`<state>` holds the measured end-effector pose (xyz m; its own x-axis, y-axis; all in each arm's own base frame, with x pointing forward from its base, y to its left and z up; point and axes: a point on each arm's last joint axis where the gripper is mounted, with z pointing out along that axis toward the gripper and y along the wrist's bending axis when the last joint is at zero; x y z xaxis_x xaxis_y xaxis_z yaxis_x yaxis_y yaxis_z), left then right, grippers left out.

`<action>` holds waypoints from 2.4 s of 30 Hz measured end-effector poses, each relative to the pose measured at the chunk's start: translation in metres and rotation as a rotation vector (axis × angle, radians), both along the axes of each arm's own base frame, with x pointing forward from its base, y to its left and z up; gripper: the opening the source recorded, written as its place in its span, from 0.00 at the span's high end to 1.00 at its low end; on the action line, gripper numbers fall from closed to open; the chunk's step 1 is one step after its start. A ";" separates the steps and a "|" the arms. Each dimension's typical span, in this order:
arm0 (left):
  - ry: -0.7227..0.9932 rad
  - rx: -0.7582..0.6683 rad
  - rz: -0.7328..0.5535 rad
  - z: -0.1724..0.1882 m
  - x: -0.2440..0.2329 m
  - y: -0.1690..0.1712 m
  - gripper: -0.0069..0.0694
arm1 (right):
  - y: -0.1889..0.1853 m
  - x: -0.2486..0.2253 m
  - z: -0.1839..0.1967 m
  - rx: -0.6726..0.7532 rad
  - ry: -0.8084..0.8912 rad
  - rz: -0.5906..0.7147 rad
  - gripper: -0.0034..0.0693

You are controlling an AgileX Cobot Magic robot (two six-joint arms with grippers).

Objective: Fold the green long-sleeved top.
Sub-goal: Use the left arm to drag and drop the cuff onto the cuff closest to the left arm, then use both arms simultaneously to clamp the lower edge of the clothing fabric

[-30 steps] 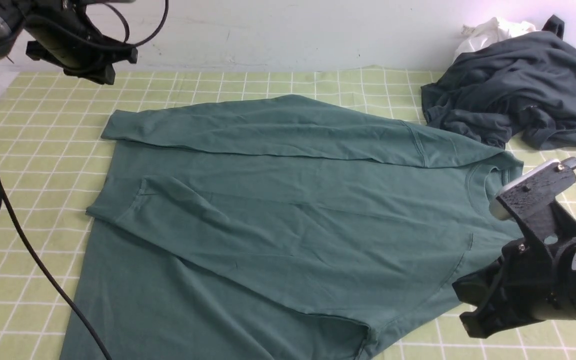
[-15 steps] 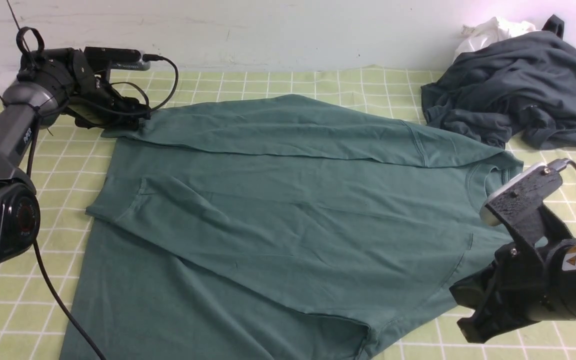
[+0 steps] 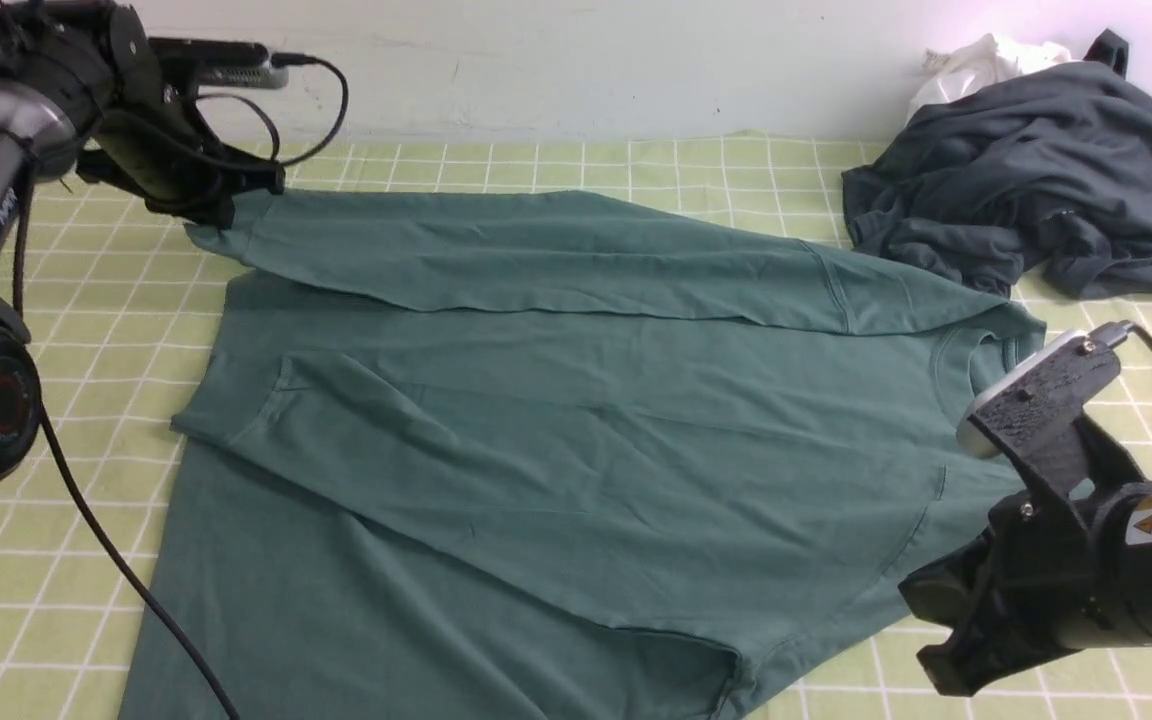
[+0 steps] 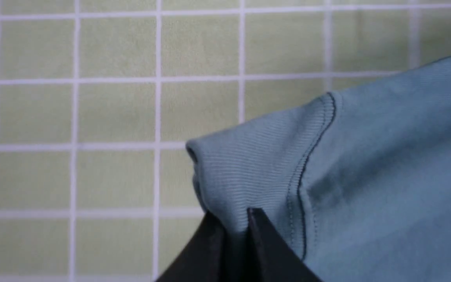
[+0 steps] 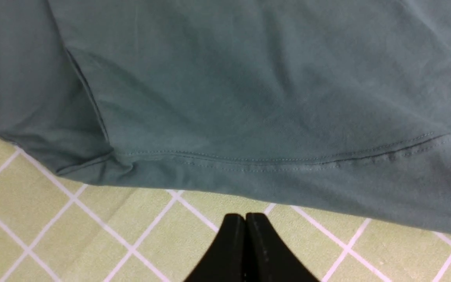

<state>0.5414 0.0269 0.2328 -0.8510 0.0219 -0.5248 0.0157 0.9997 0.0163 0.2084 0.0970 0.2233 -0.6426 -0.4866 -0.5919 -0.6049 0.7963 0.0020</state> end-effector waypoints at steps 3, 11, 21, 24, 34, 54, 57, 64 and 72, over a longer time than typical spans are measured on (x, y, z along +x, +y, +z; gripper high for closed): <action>0.039 0.017 -0.047 0.033 -0.018 -0.010 0.88 | -0.001 -0.004 0.007 0.011 -0.025 0.002 0.97; 0.099 0.017 -0.095 0.079 -0.073 -0.036 0.88 | -0.007 -0.018 0.033 0.050 -0.126 0.009 0.97; 0.394 0.020 -0.093 0.040 -0.184 -0.044 0.87 | -0.008 -0.024 0.039 0.057 -0.145 0.013 0.97; 0.429 0.043 -0.104 0.015 -0.192 -0.046 0.85 | -0.008 -0.025 0.039 0.065 -0.137 0.013 0.97; 0.528 0.054 -0.137 0.008 -0.226 -0.054 0.42 | -0.007 -0.028 0.037 0.075 -0.091 0.020 0.97; 0.485 0.306 -0.908 -0.083 -0.326 -0.095 0.53 | -0.003 -0.029 0.039 0.100 -0.108 0.078 0.97; 0.499 0.296 -0.907 -0.085 -0.327 -0.097 0.67 | -0.002 -0.029 0.039 0.103 -0.108 0.079 0.97; 0.475 0.272 -0.765 -0.074 -0.323 -0.097 0.90 | -0.002 -0.029 0.040 0.090 -0.122 0.101 0.97; 0.338 0.271 -0.646 -0.036 -0.325 -0.093 0.90 | -0.003 -0.030 0.051 0.044 -0.280 0.206 0.97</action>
